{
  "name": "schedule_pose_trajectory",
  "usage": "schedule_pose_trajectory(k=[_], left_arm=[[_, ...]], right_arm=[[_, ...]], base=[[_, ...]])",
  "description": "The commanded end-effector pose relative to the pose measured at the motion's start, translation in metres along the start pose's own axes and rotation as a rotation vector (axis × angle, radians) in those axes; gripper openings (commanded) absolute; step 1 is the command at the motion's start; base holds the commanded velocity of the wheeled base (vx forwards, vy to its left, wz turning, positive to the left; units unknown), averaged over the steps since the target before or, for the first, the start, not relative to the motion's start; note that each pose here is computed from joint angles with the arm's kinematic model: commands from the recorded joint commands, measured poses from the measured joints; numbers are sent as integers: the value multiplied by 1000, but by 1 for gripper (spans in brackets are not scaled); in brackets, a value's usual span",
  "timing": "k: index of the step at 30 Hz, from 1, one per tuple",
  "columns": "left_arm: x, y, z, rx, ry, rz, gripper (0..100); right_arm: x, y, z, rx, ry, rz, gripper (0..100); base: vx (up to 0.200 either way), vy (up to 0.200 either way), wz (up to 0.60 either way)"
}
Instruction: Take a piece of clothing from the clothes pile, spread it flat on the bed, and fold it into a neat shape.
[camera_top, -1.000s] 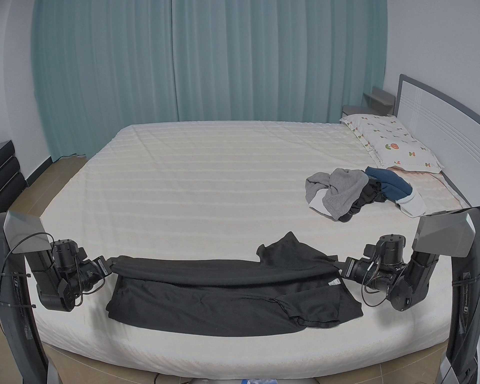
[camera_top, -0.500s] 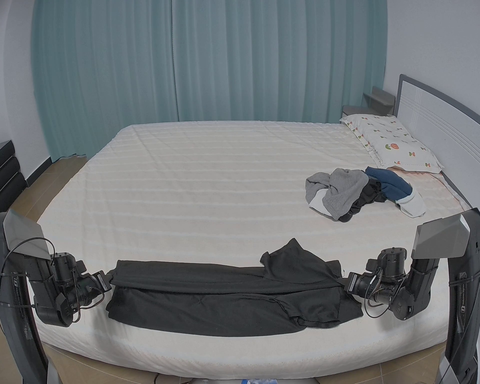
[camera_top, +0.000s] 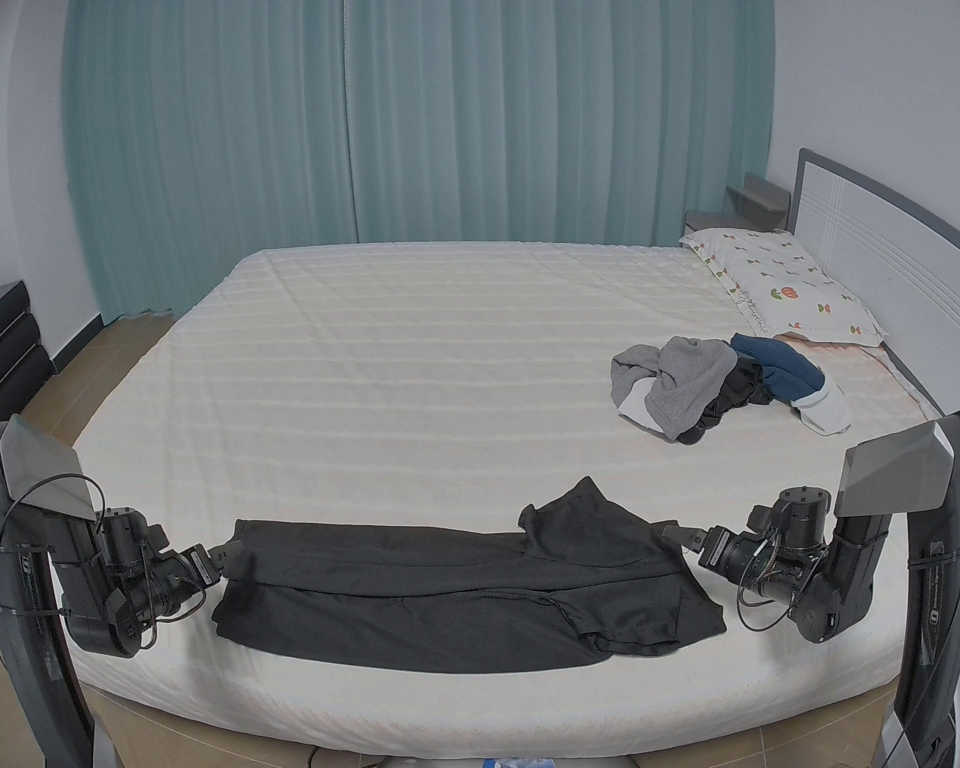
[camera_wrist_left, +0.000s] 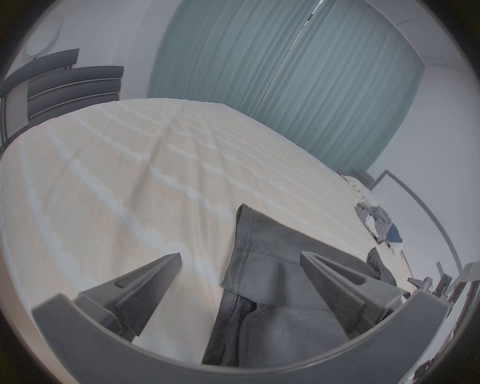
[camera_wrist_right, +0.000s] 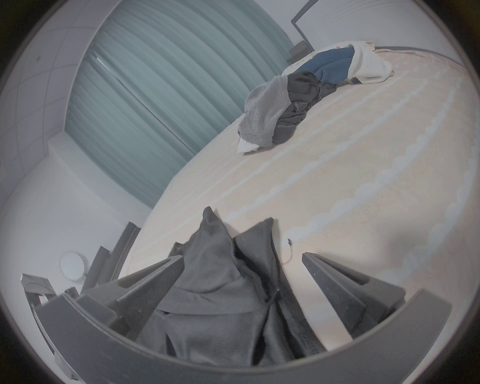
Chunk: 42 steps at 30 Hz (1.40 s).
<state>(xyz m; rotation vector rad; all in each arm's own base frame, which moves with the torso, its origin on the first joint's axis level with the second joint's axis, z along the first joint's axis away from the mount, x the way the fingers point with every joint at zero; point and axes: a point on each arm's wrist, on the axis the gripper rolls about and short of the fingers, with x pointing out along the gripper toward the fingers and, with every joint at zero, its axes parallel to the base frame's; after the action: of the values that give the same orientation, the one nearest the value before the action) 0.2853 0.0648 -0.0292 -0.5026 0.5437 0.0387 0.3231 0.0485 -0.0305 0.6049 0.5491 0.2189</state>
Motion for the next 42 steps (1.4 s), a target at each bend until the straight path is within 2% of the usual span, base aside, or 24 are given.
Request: schedule_pose_trajectory(k=[1, 6, 10, 13, 18, 23, 27, 31, 32, 36, 42], left_arm=[[-5, -7, 13, -36, -51, -21, 100], [7, -22, 29, -143, -89, -59, 100], [16, -26, 34, -189, -39, -45, 100], [34, -29, 53, -275, 1, -25, 100], [53, -31, 70, -321, 39, -1, 100], [69, -29, 53, -312, 91, 11, 100], [73, -34, 52, -300, 91, 13, 100], [77, -30, 46, -296, 100, 29, 100], [78, -30, 45, -292, 103, 30, 0], [80, -28, 41, -257, 101, 58, 0], [82, -27, 37, -251, 72, 101, 0]], right_arm=[[2, 9, 10, 29, -38, 34, 100], [15, 15, 13, 136, -35, 57, 100], [27, 14, 18, 202, -11, 37, 100], [42, 11, 23, 283, 18, 17, 100], [54, 6, 21, 288, 27, 16, 100], [54, 5, 20, 290, 32, 12, 100], [54, 5, 19, 290, 33, 11, 100], [53, 5, 18, 290, 33, 11, 100], [53, 5, 18, 292, 33, 11, 100], [53, 5, 17, 289, 33, 9, 100], [54, 5, 16, 286, 32, 7, 100]], base=[[0, 0, 0], [0, 0, 0], [0, 0, 0], [0, 0, 0], [0, 0, 0], [0, 0, 0], [0, 0, 0], [0, 0, 0], [0, 0, 0], [0, 0, 0], [0, 0, 0]])
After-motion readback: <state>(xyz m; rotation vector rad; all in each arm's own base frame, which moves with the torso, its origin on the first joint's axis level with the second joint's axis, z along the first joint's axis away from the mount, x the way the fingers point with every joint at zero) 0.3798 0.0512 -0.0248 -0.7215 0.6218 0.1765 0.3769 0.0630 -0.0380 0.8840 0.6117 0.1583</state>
